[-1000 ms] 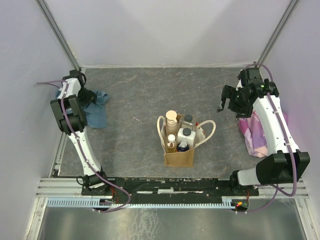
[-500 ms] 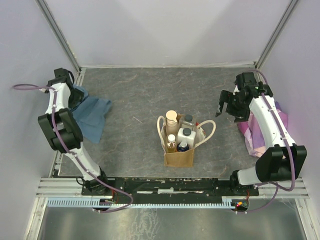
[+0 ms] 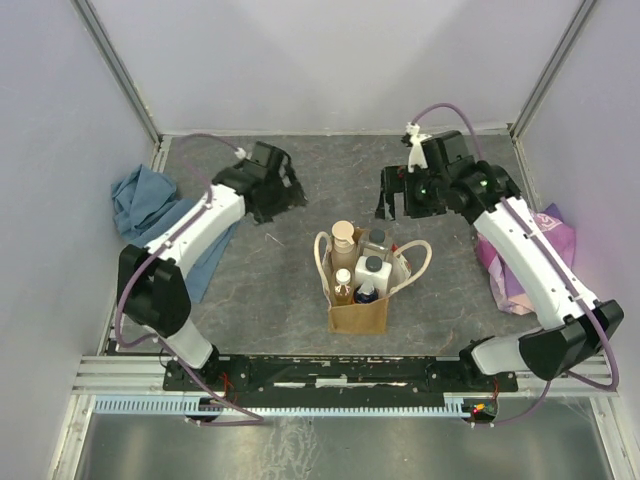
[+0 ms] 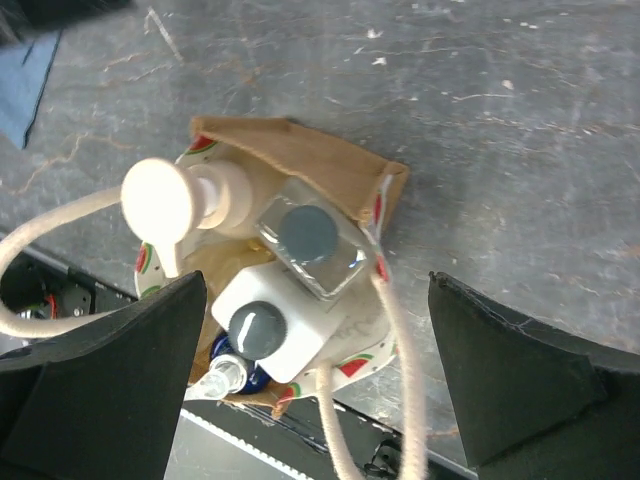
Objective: Take the personal care products out of the canvas bag
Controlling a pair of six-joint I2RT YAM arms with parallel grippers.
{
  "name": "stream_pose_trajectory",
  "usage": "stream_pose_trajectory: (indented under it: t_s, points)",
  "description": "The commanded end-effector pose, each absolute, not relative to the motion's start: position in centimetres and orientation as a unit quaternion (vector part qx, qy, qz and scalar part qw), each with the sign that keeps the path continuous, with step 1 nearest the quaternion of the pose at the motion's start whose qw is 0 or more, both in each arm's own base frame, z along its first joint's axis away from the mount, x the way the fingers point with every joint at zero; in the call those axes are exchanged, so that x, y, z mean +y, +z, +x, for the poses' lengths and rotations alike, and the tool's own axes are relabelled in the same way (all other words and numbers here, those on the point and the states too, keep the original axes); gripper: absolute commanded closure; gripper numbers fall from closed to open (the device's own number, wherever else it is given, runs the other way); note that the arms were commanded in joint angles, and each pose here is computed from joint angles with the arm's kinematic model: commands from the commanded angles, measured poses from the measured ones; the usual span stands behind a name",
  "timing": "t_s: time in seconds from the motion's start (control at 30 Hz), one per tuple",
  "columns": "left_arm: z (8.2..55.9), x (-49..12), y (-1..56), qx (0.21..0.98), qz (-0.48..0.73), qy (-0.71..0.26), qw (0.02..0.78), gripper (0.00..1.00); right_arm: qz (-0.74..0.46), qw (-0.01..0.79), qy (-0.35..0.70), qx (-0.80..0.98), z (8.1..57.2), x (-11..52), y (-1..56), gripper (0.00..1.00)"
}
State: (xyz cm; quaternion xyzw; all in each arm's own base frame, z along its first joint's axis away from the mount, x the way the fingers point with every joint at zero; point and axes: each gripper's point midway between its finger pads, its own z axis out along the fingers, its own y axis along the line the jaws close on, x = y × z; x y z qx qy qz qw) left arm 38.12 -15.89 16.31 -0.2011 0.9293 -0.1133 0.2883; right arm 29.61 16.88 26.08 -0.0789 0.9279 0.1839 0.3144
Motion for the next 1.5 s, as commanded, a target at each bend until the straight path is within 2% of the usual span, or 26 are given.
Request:
stream_pose_trajectory:
  t_s: [0.0,0.23,0.4,0.77,1.27,1.47]
  points:
    - [35.5,-19.5,17.7,0.931,-0.143,-0.145,0.303,0.0,-0.126,0.33,0.21,0.912,29.7,20.2,26.8,0.0]
    - [31.8,-20.2,16.6,0.936,-0.124,-0.128,0.305,0.01,-0.211,0.319,0.223,0.897,29.1,25.5,24.7,0.0]
    - [29.4,-20.4,15.8,0.94,-0.12,-0.123,0.296,0.01,-0.261,0.3,0.179,0.9,28.8,28.5,22.8,0.0]
    - [27.0,-19.8,15.0,0.942,-0.125,-0.13,0.283,0.01,-0.21,0.326,0.043,0.921,29.2,23.0,21.7,0.0]
    - [25.0,-18.6,13.7,0.946,-0.13,-0.125,0.267,0.02,-0.233,0.288,0.147,0.917,26.6,22.6,19.0,0.0]
    - [24.5,-18.5,12.8,0.951,-0.131,-0.121,0.254,0.02,-0.261,0.238,0.194,0.915,25.3,24.6,17.2,0.14]
